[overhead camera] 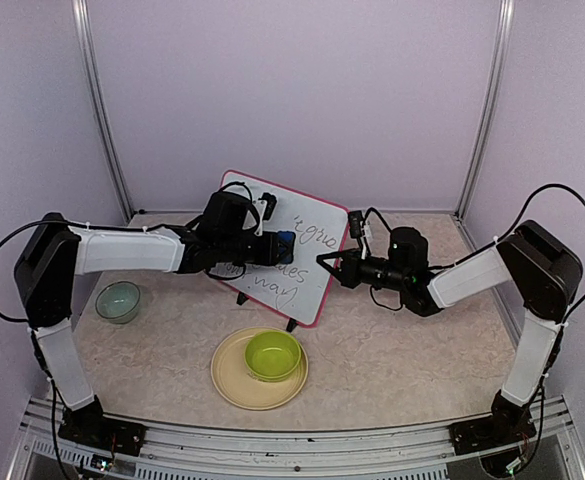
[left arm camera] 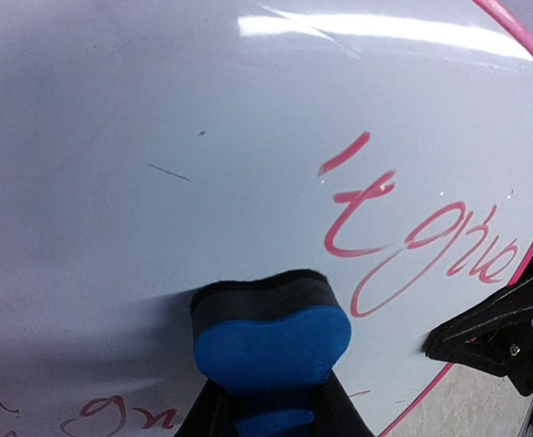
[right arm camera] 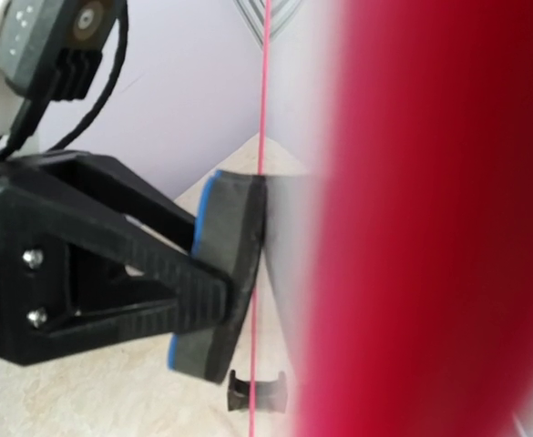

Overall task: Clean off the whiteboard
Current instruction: Erase the center of the whiteboard.

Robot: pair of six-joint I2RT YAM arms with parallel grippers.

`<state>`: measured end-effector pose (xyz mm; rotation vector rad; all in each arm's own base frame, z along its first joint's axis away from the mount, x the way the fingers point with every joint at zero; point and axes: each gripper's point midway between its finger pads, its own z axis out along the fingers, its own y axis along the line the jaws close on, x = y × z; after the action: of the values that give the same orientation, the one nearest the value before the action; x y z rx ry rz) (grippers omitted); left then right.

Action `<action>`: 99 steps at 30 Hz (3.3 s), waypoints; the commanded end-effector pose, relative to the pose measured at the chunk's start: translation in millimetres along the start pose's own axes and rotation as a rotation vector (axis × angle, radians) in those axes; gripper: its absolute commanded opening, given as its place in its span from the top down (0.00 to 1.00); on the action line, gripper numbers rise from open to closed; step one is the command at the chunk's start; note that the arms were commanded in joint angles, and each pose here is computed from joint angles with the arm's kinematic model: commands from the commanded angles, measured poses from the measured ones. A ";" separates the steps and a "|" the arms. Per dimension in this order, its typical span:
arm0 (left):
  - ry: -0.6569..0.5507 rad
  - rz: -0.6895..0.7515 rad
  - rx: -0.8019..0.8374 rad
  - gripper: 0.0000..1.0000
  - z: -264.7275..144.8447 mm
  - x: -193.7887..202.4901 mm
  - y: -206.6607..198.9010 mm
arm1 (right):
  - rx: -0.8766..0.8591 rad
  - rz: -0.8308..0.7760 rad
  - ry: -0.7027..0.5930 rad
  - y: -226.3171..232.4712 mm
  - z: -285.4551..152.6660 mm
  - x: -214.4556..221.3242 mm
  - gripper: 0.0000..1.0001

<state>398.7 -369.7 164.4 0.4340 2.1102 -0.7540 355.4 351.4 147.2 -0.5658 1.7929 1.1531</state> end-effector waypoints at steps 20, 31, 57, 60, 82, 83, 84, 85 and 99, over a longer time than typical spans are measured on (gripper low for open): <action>0.093 -0.040 -0.029 0.96 8.8 35.2 11.4 | -0.055 0.039 0.612 6.0 -37.3 190.4 1.00; 0.035 -0.007 -0.016 0.96 9.6 -11.0 -5.9 | -0.058 0.030 0.605 7.1 -36.2 186.7 1.00; 0.076 -0.029 -0.024 0.96 13.2 15.6 -6.8 | -0.054 0.026 0.608 5.8 -33.3 185.0 1.00; 0.045 -0.004 -0.019 0.96 13.6 -10.5 -16.1 | -0.052 0.025 0.609 5.3 -33.4 185.2 1.00; -0.081 -0.008 -0.055 0.95 1.3 -83.1 -8.6 | -0.046 0.021 0.614 3.4 -32.3 186.2 1.00; -0.089 -0.009 -0.056 0.95 1.2 -87.7 -7.8 | -0.046 0.020 0.615 3.3 -32.5 186.4 1.00; -0.093 -0.011 -0.056 0.95 1.9 -90.1 -6.7 | -0.044 0.021 0.615 3.1 -32.5 186.5 1.00; -0.094 -0.011 -0.053 0.95 2.5 -90.6 -6.9 | -0.045 0.020 0.615 3.2 -32.5 186.7 1.00; 0.105 0.007 -0.111 0.95 18.3 12.4 4.9 | -0.045 0.025 0.620 2.2 -31.5 188.0 1.00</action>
<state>425.4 -388.7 221.5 0.3912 2.0413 -0.7408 358.8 358.0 151.1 -0.5852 1.7916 1.1394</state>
